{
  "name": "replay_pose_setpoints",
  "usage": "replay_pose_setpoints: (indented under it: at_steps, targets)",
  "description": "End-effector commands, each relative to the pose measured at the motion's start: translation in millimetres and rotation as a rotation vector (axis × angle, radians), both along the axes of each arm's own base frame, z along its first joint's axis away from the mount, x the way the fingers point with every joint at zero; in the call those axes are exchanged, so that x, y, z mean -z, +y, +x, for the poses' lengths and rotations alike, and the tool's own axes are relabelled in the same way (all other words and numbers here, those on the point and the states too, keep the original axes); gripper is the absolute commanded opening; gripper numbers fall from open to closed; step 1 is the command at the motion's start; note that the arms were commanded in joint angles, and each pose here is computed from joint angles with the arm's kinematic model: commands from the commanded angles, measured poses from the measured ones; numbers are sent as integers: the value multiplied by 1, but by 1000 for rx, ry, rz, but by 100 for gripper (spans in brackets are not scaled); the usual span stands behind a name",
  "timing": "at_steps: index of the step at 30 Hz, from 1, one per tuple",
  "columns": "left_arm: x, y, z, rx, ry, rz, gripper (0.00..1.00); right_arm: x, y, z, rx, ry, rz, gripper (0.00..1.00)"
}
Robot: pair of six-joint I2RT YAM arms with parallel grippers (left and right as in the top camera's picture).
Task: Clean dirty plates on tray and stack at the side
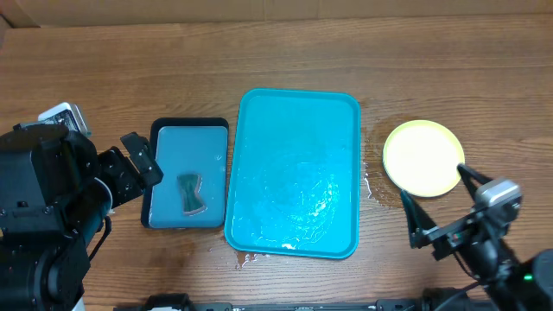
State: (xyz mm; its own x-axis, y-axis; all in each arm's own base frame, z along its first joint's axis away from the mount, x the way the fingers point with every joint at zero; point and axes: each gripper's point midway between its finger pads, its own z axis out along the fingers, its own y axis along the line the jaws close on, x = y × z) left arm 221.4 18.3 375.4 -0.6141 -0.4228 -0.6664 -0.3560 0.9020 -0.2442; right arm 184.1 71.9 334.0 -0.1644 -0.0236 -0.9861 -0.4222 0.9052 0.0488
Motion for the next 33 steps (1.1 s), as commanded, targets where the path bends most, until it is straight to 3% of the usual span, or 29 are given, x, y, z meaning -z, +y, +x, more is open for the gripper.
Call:
replay_pose_setpoints:
  at_steps: [1,6,14,33]
  targets:
    - [-5,3,0,-5,-14,20,100,66,-7,7,39,43,-33,100]
    - [-5,3,0,-5,-14,20,100,118,-4,20,18,-22,-30,100]
    - [-5,3,0,-5,-14,20,100,133,15,36,-106,-317,-32,100]
    - [-5,3,0,-5,-14,20,100,157,10,41,-70,-200,-26,100]
